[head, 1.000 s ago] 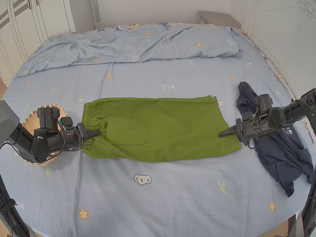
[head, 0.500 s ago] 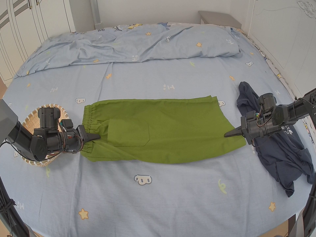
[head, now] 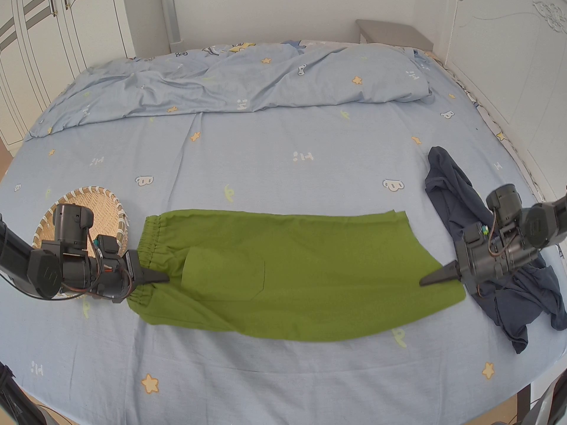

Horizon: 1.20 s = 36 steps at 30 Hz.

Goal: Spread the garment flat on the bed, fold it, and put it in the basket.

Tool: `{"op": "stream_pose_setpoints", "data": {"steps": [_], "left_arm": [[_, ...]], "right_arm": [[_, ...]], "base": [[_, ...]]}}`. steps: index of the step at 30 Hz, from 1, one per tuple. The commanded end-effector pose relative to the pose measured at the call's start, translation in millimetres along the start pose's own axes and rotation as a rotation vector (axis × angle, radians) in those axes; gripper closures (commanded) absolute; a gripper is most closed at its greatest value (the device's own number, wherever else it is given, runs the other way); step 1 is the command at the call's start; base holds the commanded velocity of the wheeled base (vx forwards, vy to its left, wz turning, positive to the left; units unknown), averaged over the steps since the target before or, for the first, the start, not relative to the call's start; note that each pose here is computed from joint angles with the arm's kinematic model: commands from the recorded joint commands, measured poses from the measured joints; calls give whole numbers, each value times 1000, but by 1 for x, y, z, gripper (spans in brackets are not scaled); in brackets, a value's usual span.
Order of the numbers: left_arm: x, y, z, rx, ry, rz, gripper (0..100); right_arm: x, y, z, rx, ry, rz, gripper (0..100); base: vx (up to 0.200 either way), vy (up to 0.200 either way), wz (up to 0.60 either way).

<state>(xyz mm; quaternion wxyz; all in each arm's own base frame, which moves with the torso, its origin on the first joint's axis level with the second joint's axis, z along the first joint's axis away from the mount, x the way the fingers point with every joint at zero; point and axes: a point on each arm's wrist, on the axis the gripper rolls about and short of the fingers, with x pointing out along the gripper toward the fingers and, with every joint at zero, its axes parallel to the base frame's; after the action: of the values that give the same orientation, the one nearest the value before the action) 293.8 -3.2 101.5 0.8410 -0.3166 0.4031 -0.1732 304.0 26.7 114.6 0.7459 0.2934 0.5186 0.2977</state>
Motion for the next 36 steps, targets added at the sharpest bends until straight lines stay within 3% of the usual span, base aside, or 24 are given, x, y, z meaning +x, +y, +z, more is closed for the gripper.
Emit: {"op": "stream_pose_setpoints", "data": {"steps": [1,8,18,19,28,30,34,36], "left_arm": [[-38,4,-64,-3,81,40,100],[-63,9,-112,11,121,57,100],[-70,14,-135,-10,164,73,100],[-70,14,-135,-12,167,74,100],[-73,12,-130,4,127,77,100],[-83,3,-124,54,54,58,100],[-100,-9,-115,113,-38,44,100],[-100,-9,-115,113,-38,44,100]], "right_arm": [[-16,-1,-90,-37,93,-16,100],[-12,-14,-137,-31,131,-16,100],[-8,-21,-148,-48,123,-12,100],[-7,-22,-147,-48,123,-12,0],[-11,-21,-142,-70,83,-13,0],[-20,-11,-130,-134,-8,-4,0],[-37,15,-107,-186,-130,22,0],[-37,15,-107,-186,-130,22,0]], "base": [[0,0,0],[0,0,0],[0,0,0],[0,0,0],[0,0,0],[0,0,0],[0,0,0],[0,0,0]]}}
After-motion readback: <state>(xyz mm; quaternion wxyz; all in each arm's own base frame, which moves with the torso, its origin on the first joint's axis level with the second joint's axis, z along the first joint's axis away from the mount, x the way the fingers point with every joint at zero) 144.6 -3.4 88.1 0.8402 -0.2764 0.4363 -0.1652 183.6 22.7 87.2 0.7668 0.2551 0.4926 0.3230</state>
